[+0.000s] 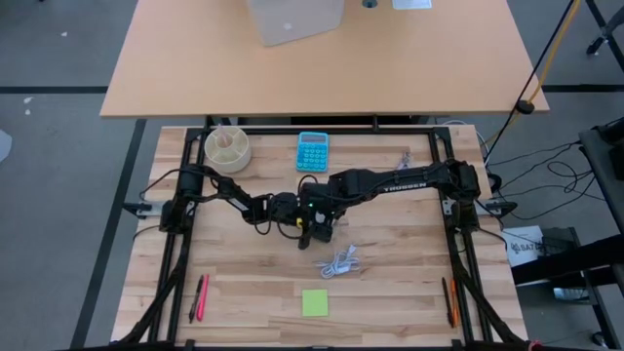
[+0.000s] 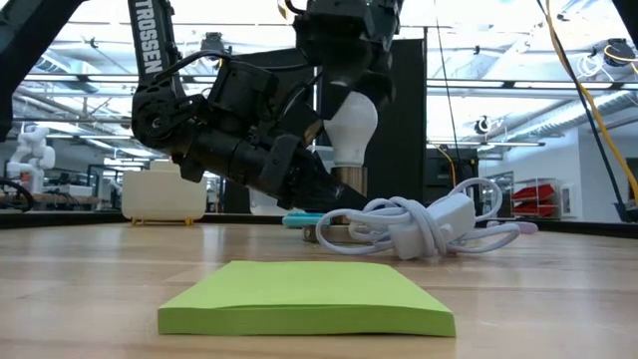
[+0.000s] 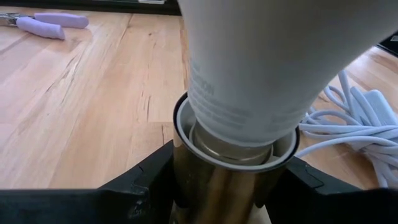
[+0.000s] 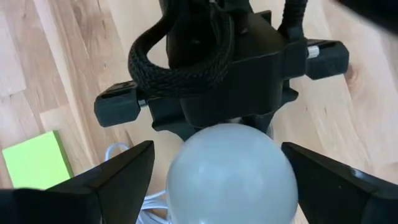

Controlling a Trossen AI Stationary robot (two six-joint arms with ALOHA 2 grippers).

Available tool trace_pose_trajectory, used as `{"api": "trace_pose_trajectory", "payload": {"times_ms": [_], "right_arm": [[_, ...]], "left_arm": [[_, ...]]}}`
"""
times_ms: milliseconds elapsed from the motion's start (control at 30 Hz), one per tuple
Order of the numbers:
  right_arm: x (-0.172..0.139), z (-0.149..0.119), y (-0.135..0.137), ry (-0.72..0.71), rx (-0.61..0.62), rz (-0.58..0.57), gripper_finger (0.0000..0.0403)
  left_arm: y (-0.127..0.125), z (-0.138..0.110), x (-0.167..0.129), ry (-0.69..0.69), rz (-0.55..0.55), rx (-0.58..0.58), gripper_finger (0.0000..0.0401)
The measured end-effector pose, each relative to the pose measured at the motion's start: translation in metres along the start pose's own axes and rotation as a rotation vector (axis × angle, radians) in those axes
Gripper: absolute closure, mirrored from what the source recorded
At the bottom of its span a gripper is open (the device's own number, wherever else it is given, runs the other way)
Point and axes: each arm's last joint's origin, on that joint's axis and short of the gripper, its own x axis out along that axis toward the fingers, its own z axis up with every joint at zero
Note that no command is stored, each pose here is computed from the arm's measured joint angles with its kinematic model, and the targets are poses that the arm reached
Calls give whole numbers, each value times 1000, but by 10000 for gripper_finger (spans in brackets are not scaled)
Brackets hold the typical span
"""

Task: Screw lightbulb
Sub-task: Remove the lightbulb from the lamp

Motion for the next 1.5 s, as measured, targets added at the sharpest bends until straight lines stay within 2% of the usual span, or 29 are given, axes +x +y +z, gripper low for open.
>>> {"api": "trace_pose_trajectory", "payload": {"times_ms": [533,867,967,1133,1400,1500], "right_arm": [[5,-3,-2,49,4,-21,67],[10,-4,-4,70,-100,-25,141],[10,-3,-6,72,-142,-20,142],[10,-2,-10,80,-321,-10,142],[10,-2,-11,82,-756,18,140],[10,-1,-10,66,-877,22,129]], "left_arm": [[0,0,0,0,-1,-12,204],[0,0,0,0,0,-12,204],[0,0,0,0,0,-12,204],[0,0,0,0,6,-12,204],[0,0,0,1,7,-4,204],[0,0,0,1,6,-6,204]]}}
